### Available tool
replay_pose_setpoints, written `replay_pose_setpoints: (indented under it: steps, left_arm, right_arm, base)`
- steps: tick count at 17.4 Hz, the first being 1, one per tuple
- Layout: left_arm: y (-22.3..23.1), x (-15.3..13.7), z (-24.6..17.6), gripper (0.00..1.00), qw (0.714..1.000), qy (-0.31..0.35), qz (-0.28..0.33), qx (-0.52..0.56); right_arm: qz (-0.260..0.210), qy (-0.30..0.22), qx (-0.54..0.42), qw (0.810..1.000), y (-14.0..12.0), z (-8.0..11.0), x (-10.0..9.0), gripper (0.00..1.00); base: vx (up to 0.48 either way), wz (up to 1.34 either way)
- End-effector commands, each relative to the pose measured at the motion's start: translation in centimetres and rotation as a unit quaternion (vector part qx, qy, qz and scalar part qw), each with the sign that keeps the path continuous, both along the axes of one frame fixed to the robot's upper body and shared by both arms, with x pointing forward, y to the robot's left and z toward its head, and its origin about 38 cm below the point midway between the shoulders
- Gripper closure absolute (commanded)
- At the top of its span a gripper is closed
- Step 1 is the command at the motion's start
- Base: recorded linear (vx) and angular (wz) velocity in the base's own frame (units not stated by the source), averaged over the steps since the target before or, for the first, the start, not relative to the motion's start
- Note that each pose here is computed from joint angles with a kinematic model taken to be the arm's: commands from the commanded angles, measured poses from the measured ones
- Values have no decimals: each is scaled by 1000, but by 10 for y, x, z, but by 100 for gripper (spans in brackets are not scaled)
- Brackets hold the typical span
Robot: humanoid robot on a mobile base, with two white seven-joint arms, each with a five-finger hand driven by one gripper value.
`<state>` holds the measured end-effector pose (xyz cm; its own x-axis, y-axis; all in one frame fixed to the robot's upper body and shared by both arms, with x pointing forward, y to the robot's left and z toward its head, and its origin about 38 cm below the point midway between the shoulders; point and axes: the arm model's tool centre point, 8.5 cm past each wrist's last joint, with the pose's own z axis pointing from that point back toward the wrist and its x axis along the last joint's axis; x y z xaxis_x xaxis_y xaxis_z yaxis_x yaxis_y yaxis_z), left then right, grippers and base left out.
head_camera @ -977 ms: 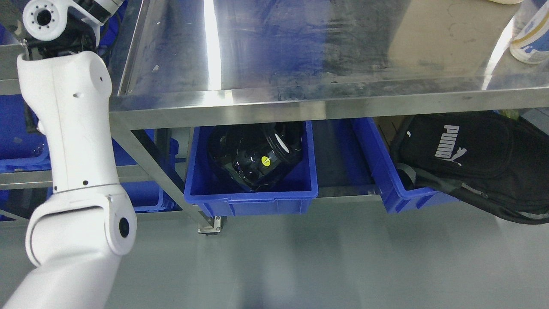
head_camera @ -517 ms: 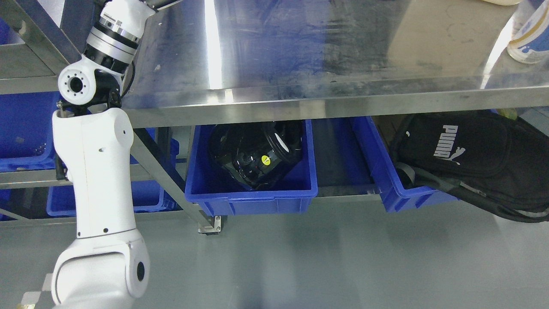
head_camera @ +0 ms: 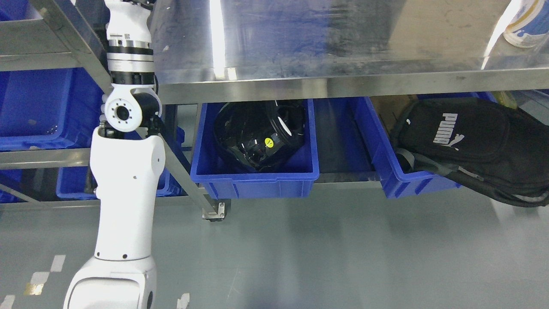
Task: Place storage box into left shelf container
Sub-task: 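Carry the pink box in the left hand while turning toward the shelf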
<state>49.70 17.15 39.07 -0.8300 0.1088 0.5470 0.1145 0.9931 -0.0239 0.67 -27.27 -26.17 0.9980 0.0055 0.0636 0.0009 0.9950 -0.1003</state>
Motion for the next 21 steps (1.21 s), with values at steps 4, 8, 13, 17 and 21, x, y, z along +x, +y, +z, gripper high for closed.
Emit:
replay_pose_setpoints:
  steps: [4,8,13,17,21]
  left_arm:
    - [-41,-52,-49,96,995,0,-79,57]
    - [-14,-55,-45,95,998,2,-54,44]
    - [-24,-71,-79,95,994,27,-80,64]
    - [-11,-76,-99,95,995,47,-65,53]
    - [-2,-83,-115,95,996,56,-56,46]
  right_arm:
    - [-1,-12,-9,1000,-11,1,10,0]
    - [-1,-12,-9,1000,-11,1,10,0]
    - [-1,-12,-8,1000,-11,1,10,0]
    - [-1,-12,-9,1000,-11,1,10,0]
    - [-1,-12,-8,1000,-11,1,10,0]
  base:
    - [-86,365]
    - [-99,762]
    - [-66,927]
    - [1,1183]
    - [59,1172]
